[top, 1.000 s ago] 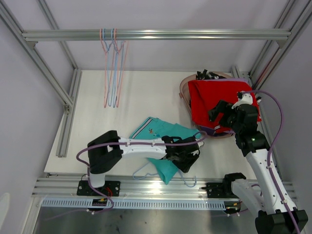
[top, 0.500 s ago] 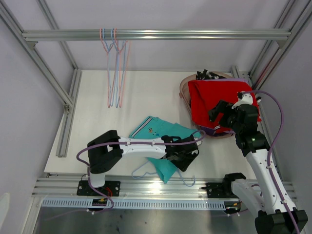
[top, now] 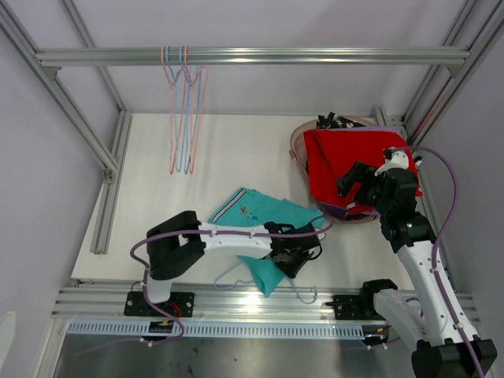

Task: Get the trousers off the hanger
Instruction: Pick up the hanger from the corner of the board.

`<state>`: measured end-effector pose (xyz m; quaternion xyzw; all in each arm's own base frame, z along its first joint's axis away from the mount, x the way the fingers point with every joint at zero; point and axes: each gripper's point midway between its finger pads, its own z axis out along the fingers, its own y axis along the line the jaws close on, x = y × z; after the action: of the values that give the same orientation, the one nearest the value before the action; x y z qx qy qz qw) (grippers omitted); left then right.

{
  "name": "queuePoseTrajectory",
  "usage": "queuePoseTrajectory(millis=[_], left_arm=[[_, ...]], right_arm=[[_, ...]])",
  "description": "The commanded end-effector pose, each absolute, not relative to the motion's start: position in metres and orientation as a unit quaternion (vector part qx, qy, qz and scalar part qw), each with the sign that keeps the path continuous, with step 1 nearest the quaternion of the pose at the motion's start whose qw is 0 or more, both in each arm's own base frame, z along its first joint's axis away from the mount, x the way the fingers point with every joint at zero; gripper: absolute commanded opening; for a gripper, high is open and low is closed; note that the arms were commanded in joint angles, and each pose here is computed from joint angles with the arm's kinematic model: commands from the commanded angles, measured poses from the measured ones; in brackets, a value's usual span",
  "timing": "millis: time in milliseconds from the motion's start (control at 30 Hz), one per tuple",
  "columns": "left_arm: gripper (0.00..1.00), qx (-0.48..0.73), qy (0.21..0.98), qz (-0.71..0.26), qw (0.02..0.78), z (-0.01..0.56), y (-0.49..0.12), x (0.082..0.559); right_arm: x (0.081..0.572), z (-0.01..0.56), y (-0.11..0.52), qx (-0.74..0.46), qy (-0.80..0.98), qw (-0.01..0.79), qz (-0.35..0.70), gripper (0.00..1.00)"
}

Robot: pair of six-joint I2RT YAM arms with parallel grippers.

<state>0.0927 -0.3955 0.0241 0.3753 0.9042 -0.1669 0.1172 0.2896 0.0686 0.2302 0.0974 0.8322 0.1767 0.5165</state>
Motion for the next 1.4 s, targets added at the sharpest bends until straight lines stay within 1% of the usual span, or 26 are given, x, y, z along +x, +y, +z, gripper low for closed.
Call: queuePoseTrajectory(millis=[0,200,267,300,333,400,433,733,967,1367], left_arm=[[0.30,0.371,0.908,-0.160,0.106,0.021,-0.400,0.088],[0.30,0.356,0.921,-0.133,0.087,0.004,-0.391,0.084],[0.28,0.353,0.922,-0.134,0.083,0.003,-0.390,0.082],[0.25,0.354,0.921,-0.140,0.080,0.004,-0.392,0.079],[0.17,0.354,0.921,-0.146,0.076,0.006,-0.394,0.078],[0.08,0.356,0.918,-0.159,0.075,0.015,-0.398,0.075],[0.01,0.358,0.916,-0.169,0.071,0.020,-0.400,0.073],[0.01,0.375,0.885,-0.262,0.090,0.102,-0.413,0.061],[0.01,0.382,0.867,-0.293,0.126,0.160,-0.409,0.064],[0.00,0.364,0.869,-0.297,0.156,0.192,-0.386,0.078]], right_arm=[[0.291,0.239,0.069,0.097,0.820,0.532,0.187,0.99],[0.291,0.240,0.070,0.096,0.819,0.533,0.188,0.99],[0.291,0.240,0.070,0.096,0.819,0.534,0.188,0.99],[0.291,0.240,0.069,0.097,0.819,0.533,0.188,0.99],[0.291,0.241,0.070,0.096,0.819,0.533,0.188,0.99],[0.290,0.241,0.070,0.096,0.819,0.534,0.188,0.99],[0.291,0.242,0.069,0.096,0.818,0.535,0.188,0.99],[0.289,0.243,0.068,0.098,0.817,0.536,0.187,0.99],[0.287,0.252,0.064,0.102,0.809,0.550,0.181,0.99],[0.283,0.261,0.059,0.107,0.799,0.566,0.174,0.99]])
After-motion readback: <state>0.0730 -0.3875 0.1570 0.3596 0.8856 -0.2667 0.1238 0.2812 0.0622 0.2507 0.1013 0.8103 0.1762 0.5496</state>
